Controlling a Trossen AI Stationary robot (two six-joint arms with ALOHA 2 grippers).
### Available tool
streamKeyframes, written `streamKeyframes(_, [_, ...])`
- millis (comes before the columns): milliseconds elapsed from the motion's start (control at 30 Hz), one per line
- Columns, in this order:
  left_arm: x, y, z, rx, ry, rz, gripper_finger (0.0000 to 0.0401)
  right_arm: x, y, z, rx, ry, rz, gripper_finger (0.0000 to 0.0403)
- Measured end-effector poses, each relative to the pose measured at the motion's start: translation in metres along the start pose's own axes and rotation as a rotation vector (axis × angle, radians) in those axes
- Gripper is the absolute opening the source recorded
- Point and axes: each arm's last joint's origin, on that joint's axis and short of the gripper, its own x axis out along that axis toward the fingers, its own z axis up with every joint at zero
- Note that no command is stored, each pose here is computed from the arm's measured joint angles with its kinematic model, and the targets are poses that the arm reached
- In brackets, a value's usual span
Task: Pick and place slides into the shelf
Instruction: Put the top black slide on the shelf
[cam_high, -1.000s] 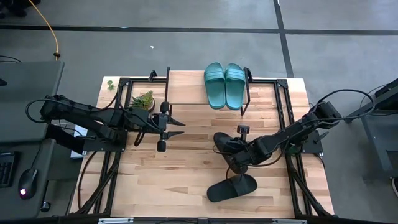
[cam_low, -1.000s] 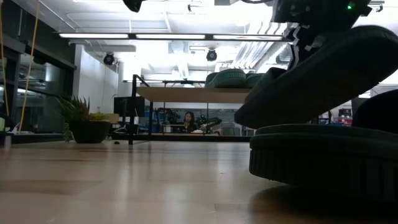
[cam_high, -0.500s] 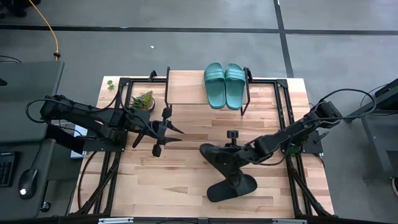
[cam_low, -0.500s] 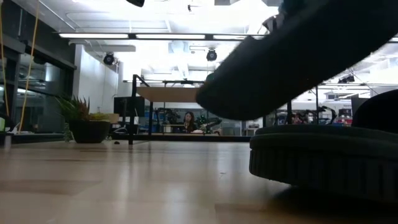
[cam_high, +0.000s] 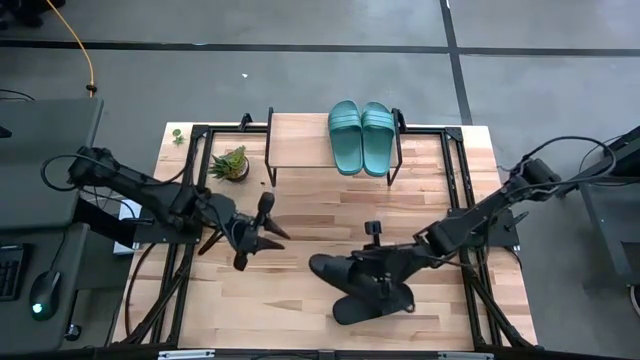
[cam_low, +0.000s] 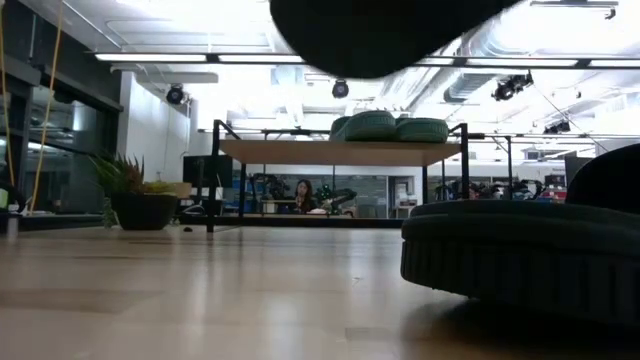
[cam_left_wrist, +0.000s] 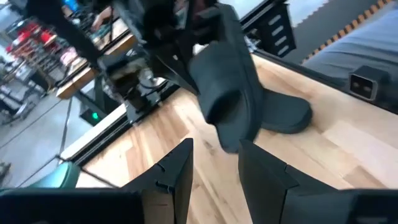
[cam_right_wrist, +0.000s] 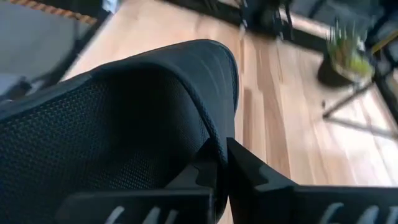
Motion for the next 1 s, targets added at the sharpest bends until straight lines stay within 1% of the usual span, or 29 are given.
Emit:
streamKeyframes(167, [0.003,-0.006,0.002,0.026,-0.007,-0.02,0.0113,-0.006,0.009,0.008,-0.05,-0.088,0.026,0.0])
streamKeyframes(267, [0.004,-0.005,0.002,0.024,-0.006,-0.01,0.0113,-0.007,0.01,0.013,-0.05,-0.13,0.029,0.0])
streamKeyframes(400, [0.009,-0.006,0.001,0.027,0.004,-0.017,0.0113,-0.008,0.01,0.015,-0.053,-0.156,0.025,0.0])
streamKeyframes(633, [0.013,-0.007,0.003,0.044,-0.048,-0.05,0.0116,-0.008,0.01,0.018,-0.054,-0.177,0.025,0.0])
streamKeyframes(733, [0.013,-0.008,0.004,0.038,-0.054,-0.064,0.0138,-0.008,0.01,0.019,-0.05,-0.187,0.025,0.0])
streamKeyframes(833, [0.013,-0.007,0.004,0.018,-0.059,-0.065,0.0176,-0.008,0.01,0.019,-0.054,-0.191,0.024,0.0])
streamKeyframes(1000, [0.016,-0.009,0.002,0.016,-0.045,-0.073,0.0235,-0.008,0.01,0.02,-0.058,-0.201,0.021,0.0])
